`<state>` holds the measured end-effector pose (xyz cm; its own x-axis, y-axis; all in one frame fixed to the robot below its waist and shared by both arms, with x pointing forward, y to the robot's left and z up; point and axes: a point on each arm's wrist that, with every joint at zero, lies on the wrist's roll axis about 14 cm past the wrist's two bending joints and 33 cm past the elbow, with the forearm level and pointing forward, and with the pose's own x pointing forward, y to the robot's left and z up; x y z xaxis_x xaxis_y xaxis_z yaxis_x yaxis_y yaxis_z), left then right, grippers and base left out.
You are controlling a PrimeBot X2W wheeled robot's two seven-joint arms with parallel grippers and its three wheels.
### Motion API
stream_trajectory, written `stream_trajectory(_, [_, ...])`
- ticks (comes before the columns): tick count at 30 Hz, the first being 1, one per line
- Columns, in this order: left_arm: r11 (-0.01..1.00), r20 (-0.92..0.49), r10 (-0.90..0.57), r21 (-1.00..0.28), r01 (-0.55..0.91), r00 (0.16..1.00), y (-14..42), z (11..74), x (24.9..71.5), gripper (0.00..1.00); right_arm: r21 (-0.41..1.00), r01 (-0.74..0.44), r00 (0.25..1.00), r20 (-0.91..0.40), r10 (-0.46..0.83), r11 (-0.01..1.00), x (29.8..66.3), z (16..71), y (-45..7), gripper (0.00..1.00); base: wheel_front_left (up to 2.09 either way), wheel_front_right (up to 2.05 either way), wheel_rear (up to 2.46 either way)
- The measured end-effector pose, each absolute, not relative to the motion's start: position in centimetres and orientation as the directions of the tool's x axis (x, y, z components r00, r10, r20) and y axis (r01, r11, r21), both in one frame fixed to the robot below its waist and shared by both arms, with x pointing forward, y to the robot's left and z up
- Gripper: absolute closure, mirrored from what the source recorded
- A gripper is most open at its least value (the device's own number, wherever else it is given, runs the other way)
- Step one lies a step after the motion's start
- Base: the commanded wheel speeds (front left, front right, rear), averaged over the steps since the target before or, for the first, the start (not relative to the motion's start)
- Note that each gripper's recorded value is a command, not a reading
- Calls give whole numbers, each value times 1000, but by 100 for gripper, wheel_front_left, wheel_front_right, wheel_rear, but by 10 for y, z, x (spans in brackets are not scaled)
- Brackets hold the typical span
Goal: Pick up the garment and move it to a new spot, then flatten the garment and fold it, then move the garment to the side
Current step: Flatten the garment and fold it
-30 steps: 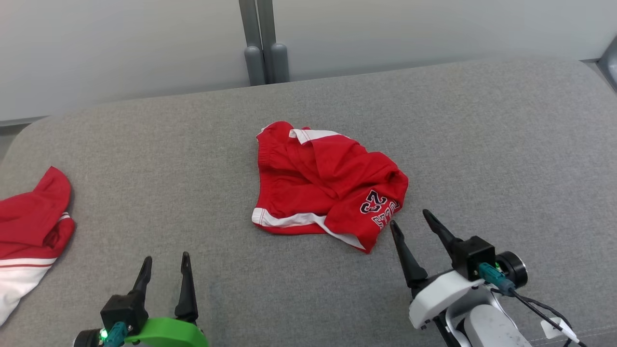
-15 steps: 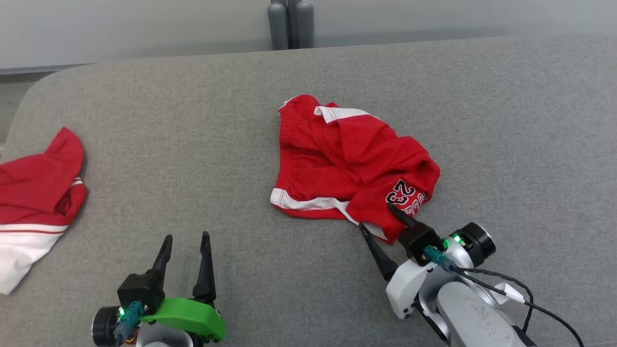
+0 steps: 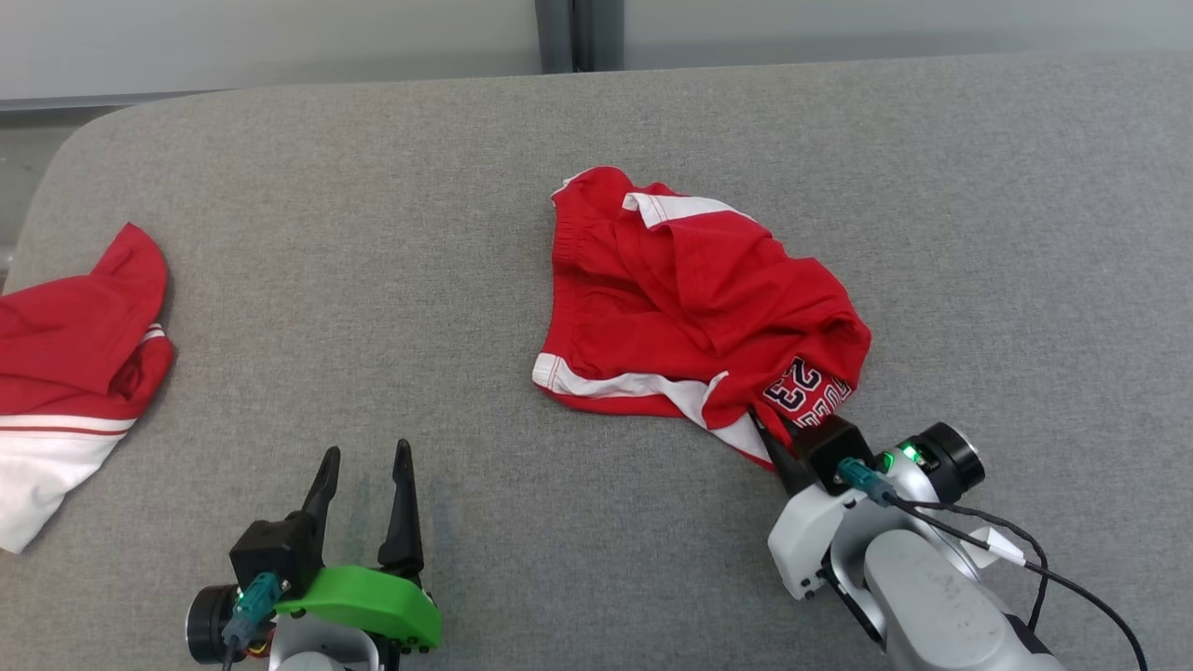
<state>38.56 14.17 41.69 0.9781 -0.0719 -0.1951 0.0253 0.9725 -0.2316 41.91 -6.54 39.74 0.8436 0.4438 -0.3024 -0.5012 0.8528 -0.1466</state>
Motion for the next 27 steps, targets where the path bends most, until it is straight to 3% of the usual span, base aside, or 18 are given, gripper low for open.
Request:
stream_trajectory(5, [972, -193, -71, -233, 24, 979, 142, 418, 386, 0, -57, -399, 908, -166, 385, 915, 441, 436, -78, 100, 0, 0, 0])
stream_trajectory(10, [972, -180, -87, -231, 44, 980, 137, 422, 387, 0, 223, -117, 992, -20, 125, 968, 453, 476, -149, 100, 0, 0, 0])
stream_trajectory(11, [972, -177, -95, -229, 53, 980, 135, 423, 387, 0, 267, -52, 998, -29, 62, 962, 448, 472, -168, 58, 0, 0, 0])
stream_trajectory(12, [971, -175, -104, -229, 62, 979, 132, 423, 387, 0, 293, -4, 999, -46, 19, 956, 443, 466, -181, 0, 0, 0, 0])
stream_trajectory(14, [969, -167, -126, -232, 85, 978, 126, 426, 388, 0, 353, 117, 991, -100, -87, 928, 429, 450, -212, 0, 0, 0, 0])
stream_trajectory(20, [959, -155, -201, -232, 163, 967, 102, 428, 391, 0, 340, 337, 941, -166, -296, 878, 389, 430, -280, 0, 0, 0, 0])
stream_trajectory(27, [906, -158, -370, -282, 317, 916, 53, 424, 388, 0, 260, 352, 935, -145, -324, 899, 375, 437, -295, 0, 0, 0, 0])
